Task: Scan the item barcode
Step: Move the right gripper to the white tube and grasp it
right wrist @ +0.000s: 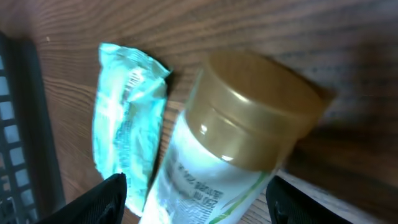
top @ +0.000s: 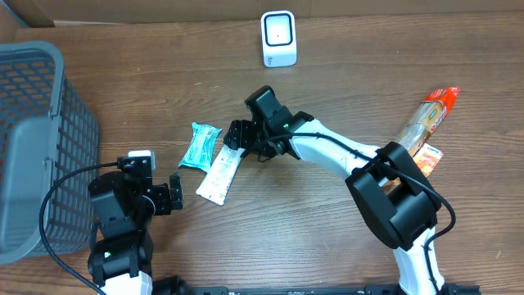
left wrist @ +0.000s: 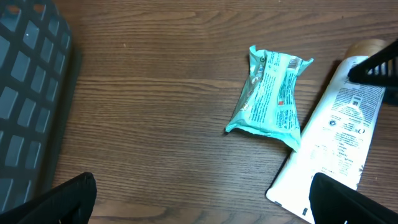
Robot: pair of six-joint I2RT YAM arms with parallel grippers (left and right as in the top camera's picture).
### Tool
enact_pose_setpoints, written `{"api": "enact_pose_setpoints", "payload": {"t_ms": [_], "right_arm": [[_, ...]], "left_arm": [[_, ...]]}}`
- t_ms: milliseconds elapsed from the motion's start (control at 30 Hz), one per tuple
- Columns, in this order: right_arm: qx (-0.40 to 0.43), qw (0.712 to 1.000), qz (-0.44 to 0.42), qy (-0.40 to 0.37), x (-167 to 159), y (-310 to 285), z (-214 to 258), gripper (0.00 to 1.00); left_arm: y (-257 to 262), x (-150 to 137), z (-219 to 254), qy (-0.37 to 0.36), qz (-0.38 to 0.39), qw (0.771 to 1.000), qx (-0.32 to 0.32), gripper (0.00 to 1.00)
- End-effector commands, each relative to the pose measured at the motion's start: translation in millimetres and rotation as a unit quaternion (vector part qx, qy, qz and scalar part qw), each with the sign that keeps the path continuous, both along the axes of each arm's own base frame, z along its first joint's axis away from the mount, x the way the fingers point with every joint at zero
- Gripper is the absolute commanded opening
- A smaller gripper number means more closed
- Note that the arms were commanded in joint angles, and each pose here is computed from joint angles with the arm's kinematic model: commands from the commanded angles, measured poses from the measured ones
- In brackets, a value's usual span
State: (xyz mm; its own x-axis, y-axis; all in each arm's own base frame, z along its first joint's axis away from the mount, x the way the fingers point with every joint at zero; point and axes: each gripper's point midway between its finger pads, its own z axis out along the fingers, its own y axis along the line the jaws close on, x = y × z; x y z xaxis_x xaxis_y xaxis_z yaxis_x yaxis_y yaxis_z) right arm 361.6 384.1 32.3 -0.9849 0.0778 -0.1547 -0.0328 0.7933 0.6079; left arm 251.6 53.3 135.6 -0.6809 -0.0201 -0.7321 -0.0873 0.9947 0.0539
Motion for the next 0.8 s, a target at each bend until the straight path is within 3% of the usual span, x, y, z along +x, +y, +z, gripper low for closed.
{"api": "enact_pose_setpoints", "payload": {"t_ms": [0,133,367,467,533,567,633,767], "right_arm": [[-0.017,0.999,-0.017,0.034,-16,2,-19,0.73],[-0.024,0.997,-0.029,0.066,-38,6,-31,0.72],[-0.054,0.996,-0.034,0.055,-56,13,-42,0.54],[-0.073,0.996,-0.033,0.038,-63,15,-47,0.40],[-0.082,0.996,-0.034,0.030,-65,15,-48,0.18],[-0.082,0.996,-0.032,0.030,-65,16,-48,0.11],[-0.082,0.996,-0.031,0.030,-66,16,-48,0.05],[-0.072,0.997,0.010,0.025,-68,18,-43,0.04]], "left_arm": [[-1,1,-1,0.000,-0.009,1.000,0.002,1.00],[-1,0,-1,0.000,-0.009,1.000,0.002,1.00],[-1,0,-1,0.000,-0.009,1.000,0.002,1.00],[-1,0,-1,0.000,-0.009,1.000,0.002,1.00],[-1,1,-1,0.000,-0.009,1.000,0.002,1.00],[-1,0,-1,0.000,-0.009,1.000,0.002,0.99],[-1,1,-1,0.000,-0.009,1.000,0.002,1.00],[-1,0,-1,0.000,-0.009,1.000,0.002,1.00]]}}
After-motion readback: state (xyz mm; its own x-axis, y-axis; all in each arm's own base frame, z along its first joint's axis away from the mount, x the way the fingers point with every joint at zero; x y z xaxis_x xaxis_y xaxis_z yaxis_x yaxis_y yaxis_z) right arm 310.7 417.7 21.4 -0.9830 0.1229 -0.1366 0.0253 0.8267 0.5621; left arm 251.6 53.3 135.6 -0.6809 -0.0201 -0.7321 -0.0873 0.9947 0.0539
